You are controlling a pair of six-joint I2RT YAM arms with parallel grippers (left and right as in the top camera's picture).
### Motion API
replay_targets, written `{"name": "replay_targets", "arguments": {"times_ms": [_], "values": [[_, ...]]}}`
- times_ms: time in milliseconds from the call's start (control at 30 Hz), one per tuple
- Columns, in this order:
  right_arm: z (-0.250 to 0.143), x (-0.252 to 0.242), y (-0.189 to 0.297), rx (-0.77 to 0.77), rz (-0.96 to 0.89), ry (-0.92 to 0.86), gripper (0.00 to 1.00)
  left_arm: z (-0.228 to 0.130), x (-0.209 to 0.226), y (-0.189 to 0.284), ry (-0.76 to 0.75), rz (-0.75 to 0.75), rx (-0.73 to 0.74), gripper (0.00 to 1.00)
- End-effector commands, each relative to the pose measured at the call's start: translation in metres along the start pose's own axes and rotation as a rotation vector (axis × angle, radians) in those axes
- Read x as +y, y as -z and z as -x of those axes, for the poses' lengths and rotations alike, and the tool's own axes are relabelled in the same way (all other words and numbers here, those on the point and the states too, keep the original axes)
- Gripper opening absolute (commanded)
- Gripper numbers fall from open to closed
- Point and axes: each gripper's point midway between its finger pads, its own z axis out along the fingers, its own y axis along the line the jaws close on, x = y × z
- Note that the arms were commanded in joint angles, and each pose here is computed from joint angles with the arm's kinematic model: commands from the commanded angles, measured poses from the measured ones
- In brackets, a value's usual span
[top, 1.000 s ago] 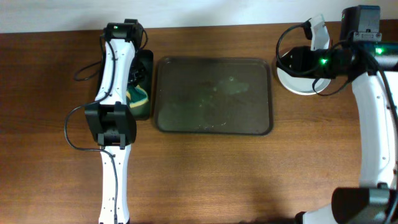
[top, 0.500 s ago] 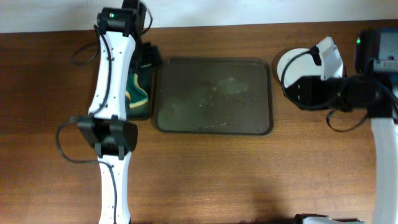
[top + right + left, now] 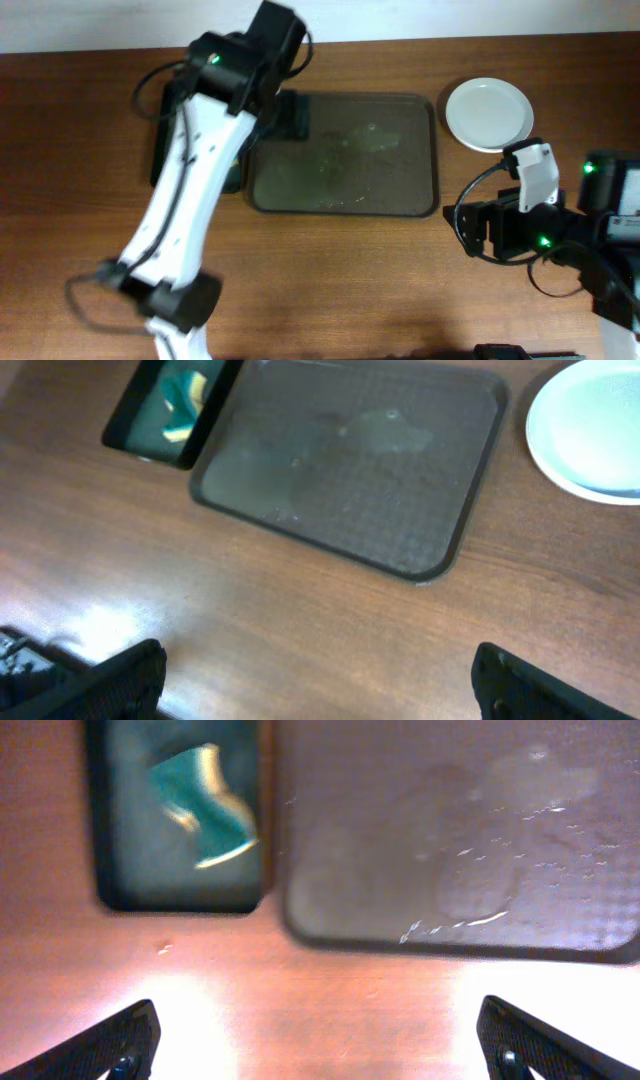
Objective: Clean dirty plates on tray and stack at the side
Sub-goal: 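Drop the sponge into the small black tray with the left gripper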
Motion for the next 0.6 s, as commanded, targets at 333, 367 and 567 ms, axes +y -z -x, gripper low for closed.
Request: {"name": "replay_targets", "arguments": {"times_ms": [333,367,567], "values": [[0.002,-0.019,-0.037,0.075,-0.001,-0.058,0.98,-0.108,0.091,0.062,0.344,0.017,-0.332,0.99],[0.002,-0.020,-0.038,0.079,-0.001,-0.061,0.98,-0.112,0.093,0.061,0.347,0.013,-0.339,1.00],[0.006,-0.021,-0.039,0.063,-0.002,-0.053,0.98,-0.120,0.096,0.063,0.349,0.008,-0.348,0.99]]}}
